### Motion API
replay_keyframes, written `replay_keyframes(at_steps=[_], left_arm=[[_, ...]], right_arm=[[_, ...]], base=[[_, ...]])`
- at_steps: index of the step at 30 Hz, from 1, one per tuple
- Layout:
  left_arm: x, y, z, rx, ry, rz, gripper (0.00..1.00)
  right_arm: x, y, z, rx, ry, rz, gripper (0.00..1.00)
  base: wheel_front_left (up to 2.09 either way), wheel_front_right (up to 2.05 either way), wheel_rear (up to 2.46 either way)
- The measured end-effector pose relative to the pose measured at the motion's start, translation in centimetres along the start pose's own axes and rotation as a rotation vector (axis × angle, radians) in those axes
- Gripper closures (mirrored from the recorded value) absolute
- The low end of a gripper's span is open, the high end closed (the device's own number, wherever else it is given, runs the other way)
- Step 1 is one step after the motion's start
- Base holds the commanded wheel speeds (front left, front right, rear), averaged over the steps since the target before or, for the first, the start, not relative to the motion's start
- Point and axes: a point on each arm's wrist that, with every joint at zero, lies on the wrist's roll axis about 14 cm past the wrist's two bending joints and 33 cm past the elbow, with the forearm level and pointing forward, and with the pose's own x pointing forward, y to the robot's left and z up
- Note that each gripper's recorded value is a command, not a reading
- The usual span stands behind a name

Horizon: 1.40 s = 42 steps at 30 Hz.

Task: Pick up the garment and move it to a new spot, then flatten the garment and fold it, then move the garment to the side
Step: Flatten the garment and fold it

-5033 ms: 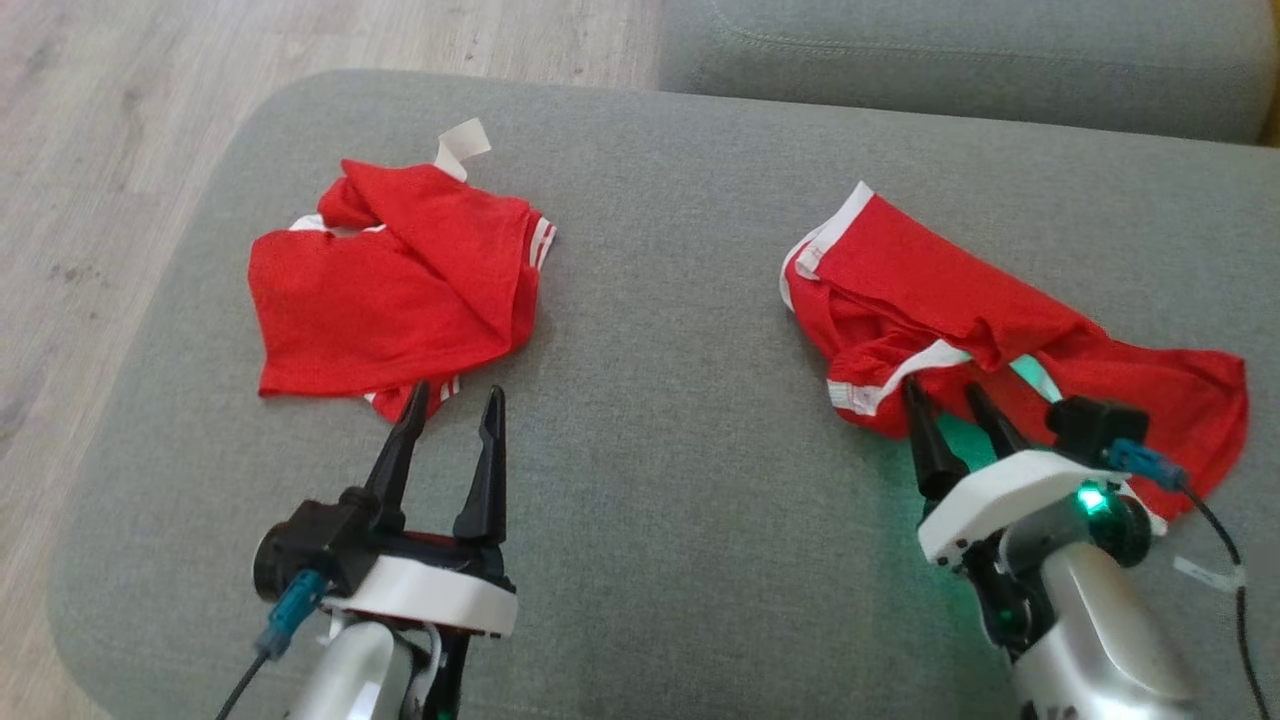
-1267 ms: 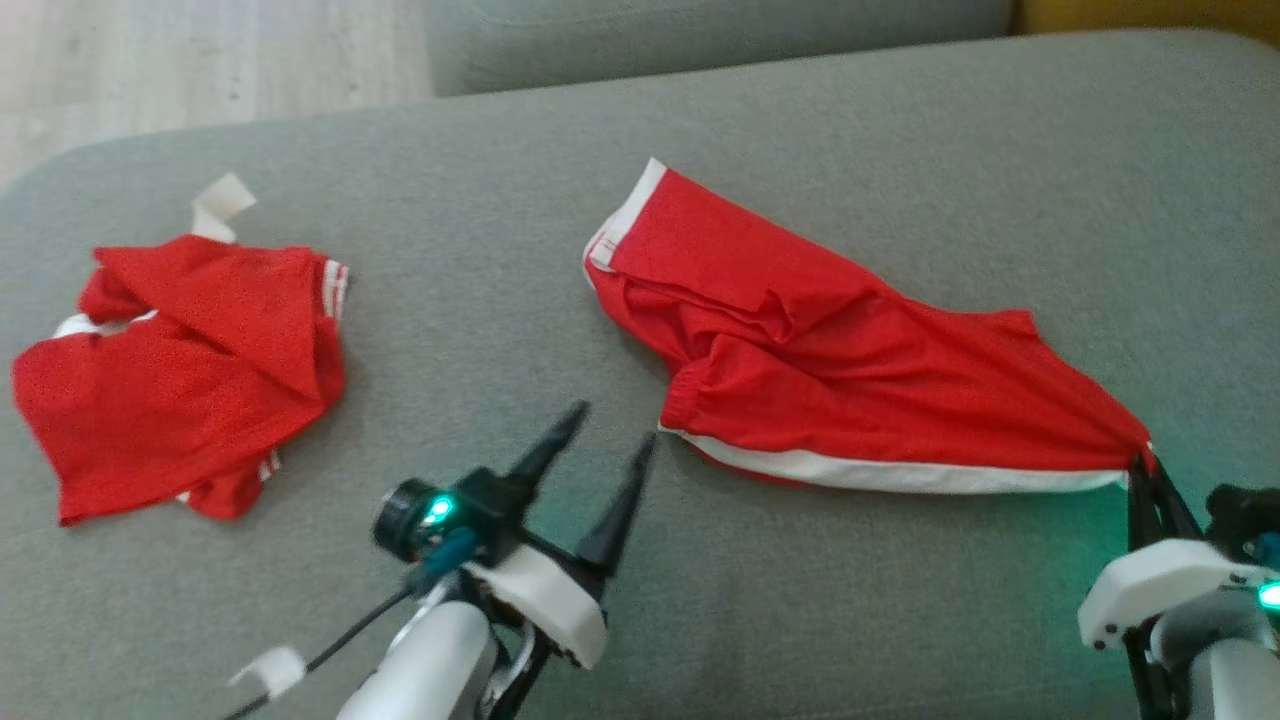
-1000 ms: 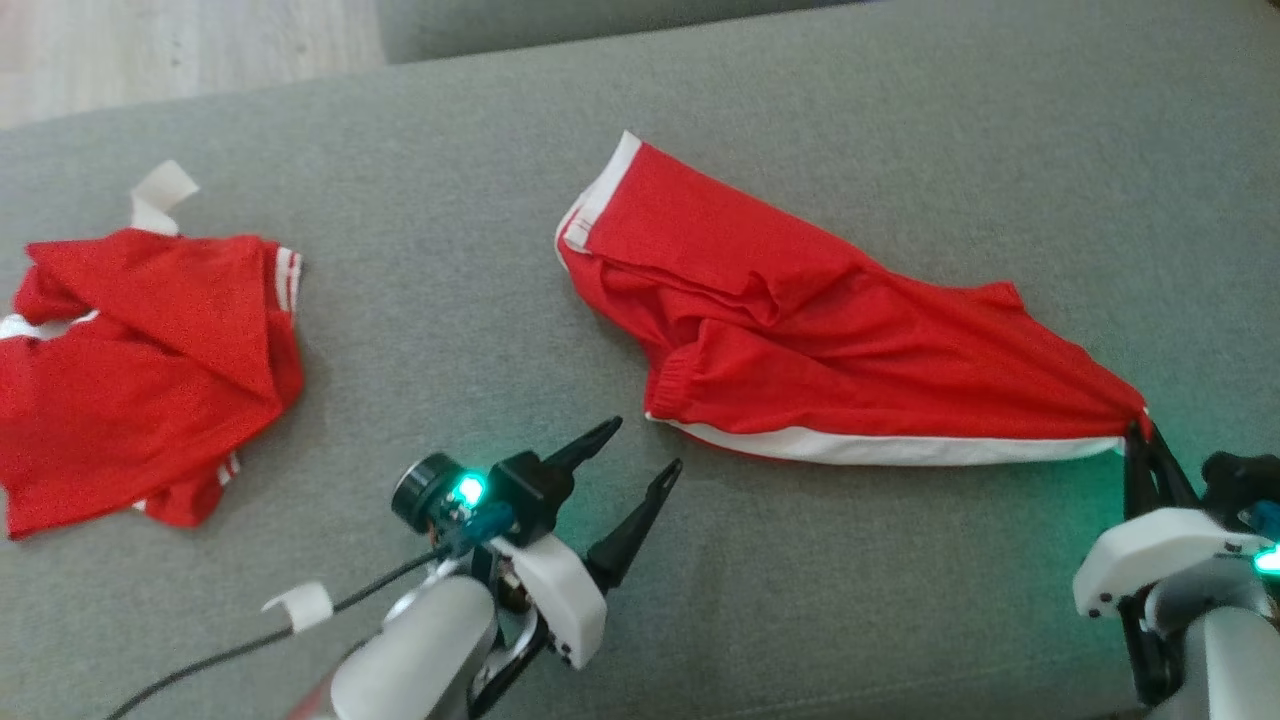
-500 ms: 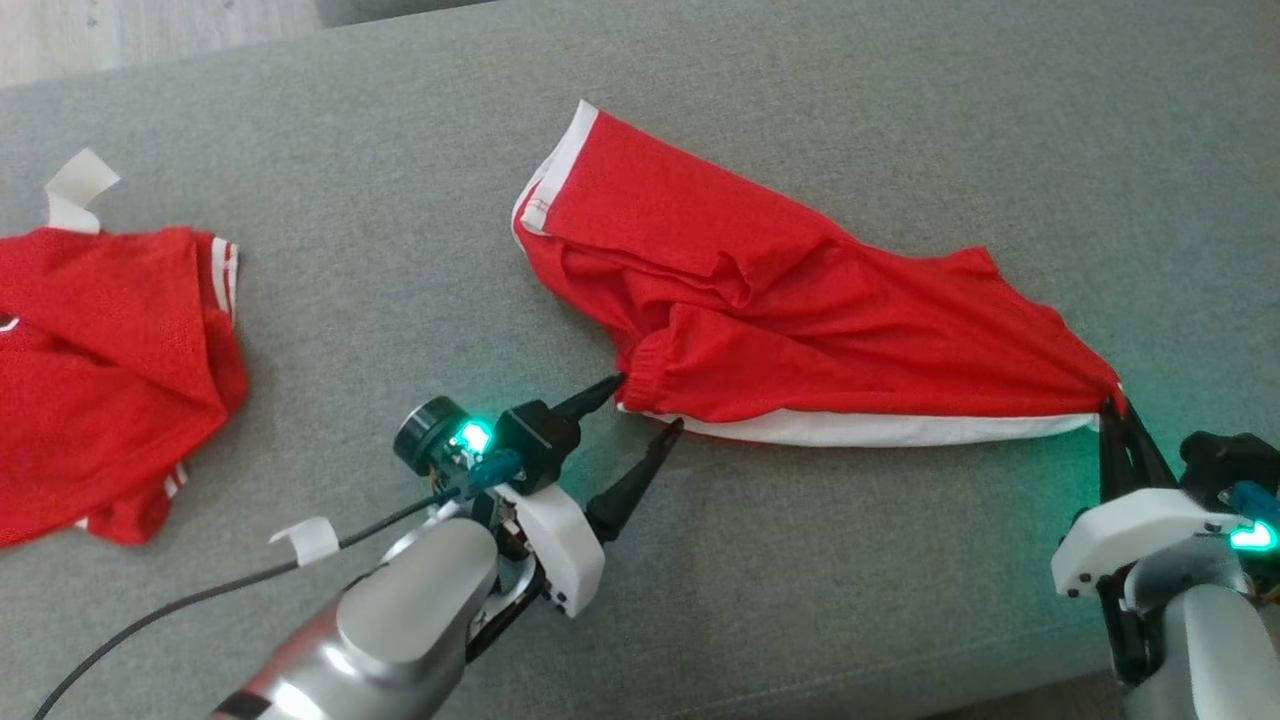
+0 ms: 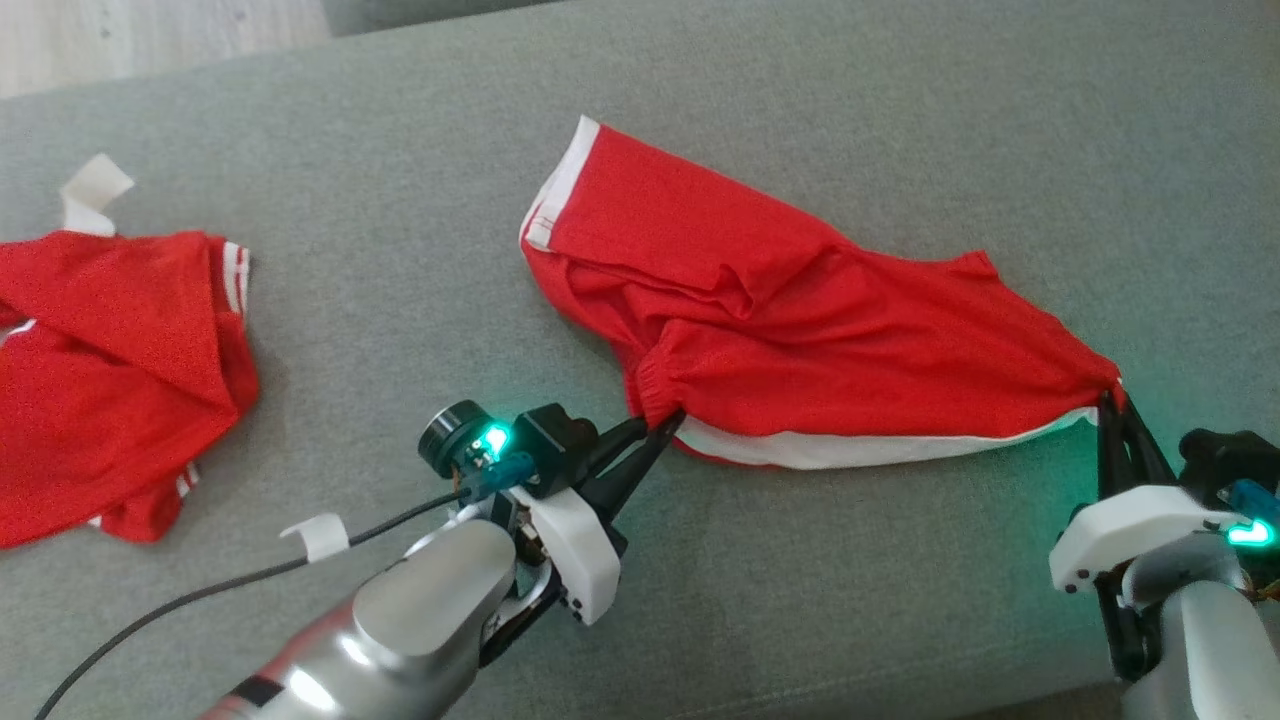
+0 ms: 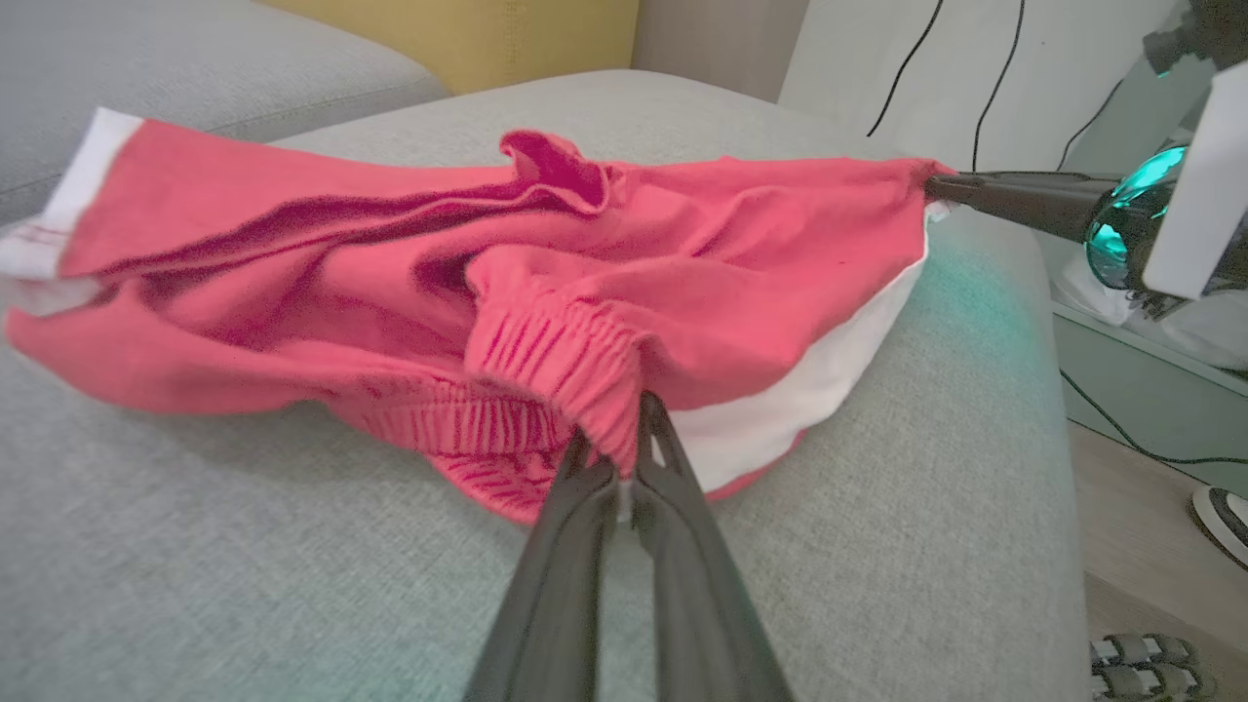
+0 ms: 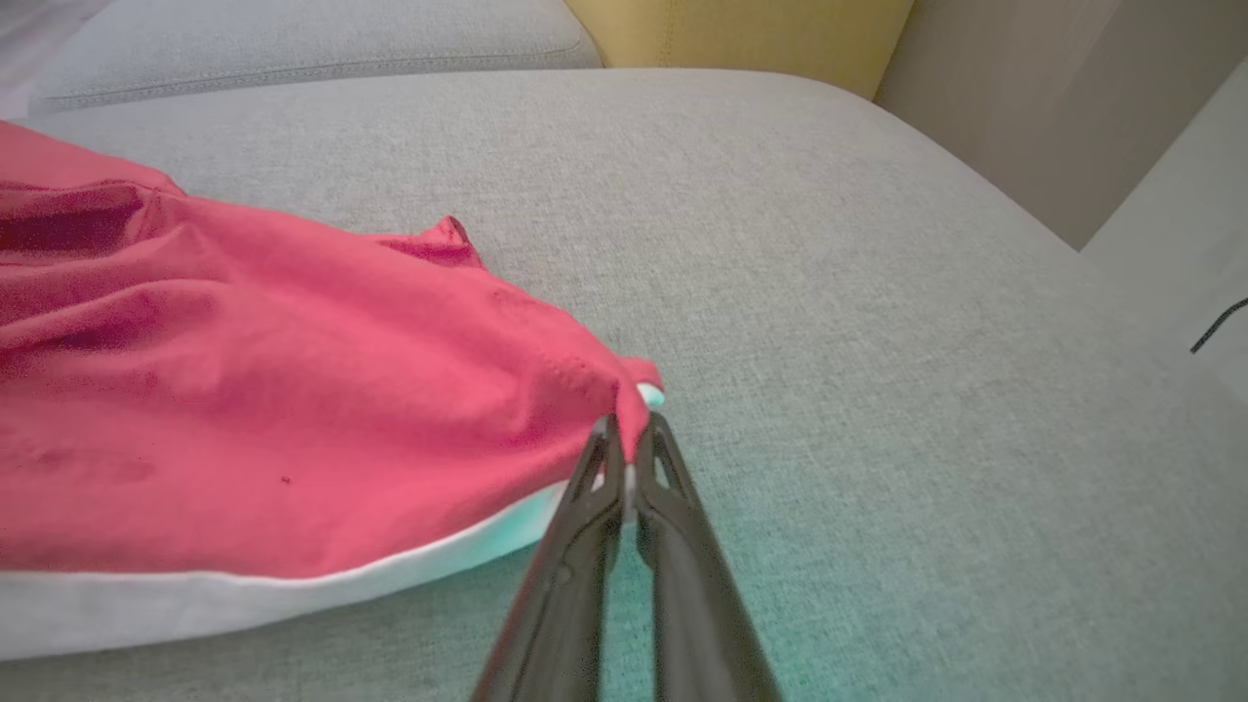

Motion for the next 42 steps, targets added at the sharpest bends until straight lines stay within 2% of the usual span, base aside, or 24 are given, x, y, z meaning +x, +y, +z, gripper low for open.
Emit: replay_keyframes(at_steps=[9,16,19,22,23,26,30,36,42], left_arm=[[-2.1,1.0,2.1,0.041,-0.060,0.067,1.00],[-4.7,2.8,4.9,0.112,-0.085,0.141,1.00],[-6.1,4.5,8.2,0.220,-0.090,0.183,1.00],[-8.0,6.9,13.9,0.359,-0.108,0.259,1.00],[-8.0,6.9,13.9,0.359,-0.108,0.259,1.00],[-9.9,8.3,20.0,0.446,-0.138,0.332,1.00],[-11.5,8.5,26.0,0.476,-0.193,0.386,1.00],[-13.2,8.0,30.7,0.491,-0.280,0.428,1.00],[-13.6,6.8,31.0,0.446,-0.308,0.415,1.00]], right_arm=[[-0.2,1.5,3.7,-0.001,-0.115,0.047,1.00],[-1.3,4.6,8.4,0.001,-0.254,0.144,1.00],[-1.9,5.9,11.4,0.000,-0.320,0.184,1.00],[-2.8,7.3,16.4,0.006,-0.436,0.227,1.00],[-2.8,7.3,16.4,0.006,-0.436,0.227,1.00],[-4.2,8.4,21.5,0.003,-0.564,0.265,1.00],[-6.2,9.1,25.6,-0.001,-0.672,0.295,1.00],[-8.7,8.8,28.6,-0.009,-0.806,0.296,1.00],[-7.6,7.4,26.9,-0.059,-0.720,0.228,1.00]], base=[[0.00,0.00,0.00],[0.00,0.00,0.00],[0.00,0.00,0.00],[0.00,0.00,0.00],[0.00,0.00,0.00],[0.00,0.00,0.00],[0.00,0.00,0.00],[0.00,0.00,0.00],[0.00,0.00,0.00]])
